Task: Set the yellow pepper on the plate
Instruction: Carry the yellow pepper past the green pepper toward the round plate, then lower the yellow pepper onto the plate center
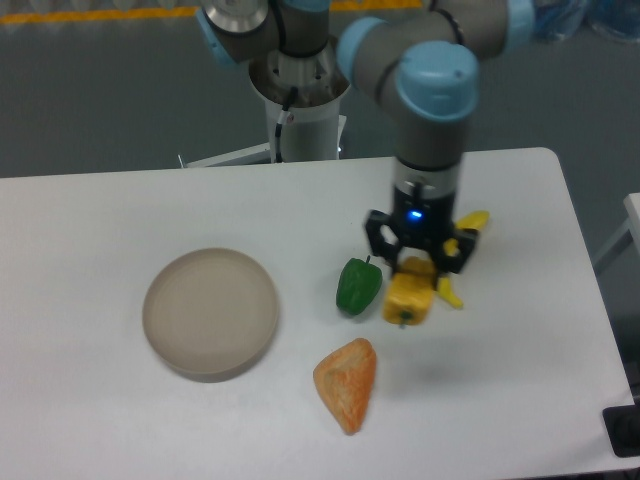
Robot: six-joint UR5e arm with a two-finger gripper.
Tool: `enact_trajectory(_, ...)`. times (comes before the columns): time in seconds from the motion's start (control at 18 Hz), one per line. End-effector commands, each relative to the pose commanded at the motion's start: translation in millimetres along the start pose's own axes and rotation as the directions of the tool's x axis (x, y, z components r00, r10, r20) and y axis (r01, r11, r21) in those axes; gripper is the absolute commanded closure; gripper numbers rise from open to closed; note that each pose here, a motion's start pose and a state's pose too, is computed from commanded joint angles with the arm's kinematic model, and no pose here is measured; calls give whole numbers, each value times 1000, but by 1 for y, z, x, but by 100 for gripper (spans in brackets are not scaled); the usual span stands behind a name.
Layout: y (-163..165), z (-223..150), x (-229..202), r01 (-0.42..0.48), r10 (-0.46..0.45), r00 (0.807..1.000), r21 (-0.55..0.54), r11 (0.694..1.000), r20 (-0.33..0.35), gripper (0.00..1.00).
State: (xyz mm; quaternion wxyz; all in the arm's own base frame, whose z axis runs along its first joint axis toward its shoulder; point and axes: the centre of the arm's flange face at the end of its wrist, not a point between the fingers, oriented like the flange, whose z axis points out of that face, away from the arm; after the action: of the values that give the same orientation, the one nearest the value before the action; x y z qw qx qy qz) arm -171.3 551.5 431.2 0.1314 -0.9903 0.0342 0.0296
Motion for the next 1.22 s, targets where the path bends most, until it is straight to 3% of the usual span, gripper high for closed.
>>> enact_trajectory(0.28, -13, 29, 84, 93, -94, 994, -26, 995, -48, 69)
enact_trajectory(0.44, -15, 60, 131, 98, -101, 993, -40, 994, -67, 69)
enact_trajectory(0.61, -15, 98, 161, 49, -51, 998, -67, 997, -29, 68)
enact_trajectory(0.83, -16, 133, 171, 53, -52, 999, -108, 993, 11, 68)
enact_trajectory(1.22, -16, 151, 177, 27, -27, 1000, -130, 991, 2, 68)
